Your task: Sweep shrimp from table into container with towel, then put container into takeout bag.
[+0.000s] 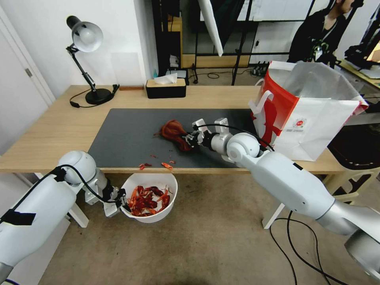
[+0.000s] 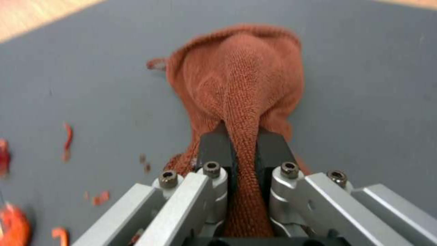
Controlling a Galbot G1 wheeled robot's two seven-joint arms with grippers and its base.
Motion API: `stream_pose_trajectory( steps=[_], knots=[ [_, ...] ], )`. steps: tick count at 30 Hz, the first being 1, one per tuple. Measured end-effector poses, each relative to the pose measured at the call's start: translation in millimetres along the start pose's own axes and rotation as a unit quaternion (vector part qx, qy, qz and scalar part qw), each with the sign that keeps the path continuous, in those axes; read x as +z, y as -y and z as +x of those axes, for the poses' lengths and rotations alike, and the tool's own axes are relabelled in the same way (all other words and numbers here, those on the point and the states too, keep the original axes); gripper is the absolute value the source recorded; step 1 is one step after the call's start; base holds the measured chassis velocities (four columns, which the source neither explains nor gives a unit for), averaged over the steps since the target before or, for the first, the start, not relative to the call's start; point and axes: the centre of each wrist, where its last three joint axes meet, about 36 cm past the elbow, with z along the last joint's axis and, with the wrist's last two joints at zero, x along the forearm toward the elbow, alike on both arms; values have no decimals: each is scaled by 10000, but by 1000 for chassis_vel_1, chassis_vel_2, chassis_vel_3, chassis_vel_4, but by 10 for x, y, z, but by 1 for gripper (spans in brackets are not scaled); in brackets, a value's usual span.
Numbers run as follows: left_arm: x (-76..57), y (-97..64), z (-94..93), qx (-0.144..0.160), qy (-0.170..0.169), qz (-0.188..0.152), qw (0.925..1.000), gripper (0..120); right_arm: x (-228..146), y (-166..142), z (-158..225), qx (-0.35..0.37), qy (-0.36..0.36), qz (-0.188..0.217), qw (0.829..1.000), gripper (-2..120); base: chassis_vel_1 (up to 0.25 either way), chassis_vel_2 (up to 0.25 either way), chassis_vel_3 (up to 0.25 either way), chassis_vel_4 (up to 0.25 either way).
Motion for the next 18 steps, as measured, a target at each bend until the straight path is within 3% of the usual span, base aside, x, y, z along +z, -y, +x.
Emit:
stream_pose_trajectory(
  steps=[18],
  knots=[
    [6, 12, 23, -24, 12, 9, 10000, 0, 160, -306, -27, -337, -412, 195, 9984, 4, 0, 0, 0, 0]
  ],
)
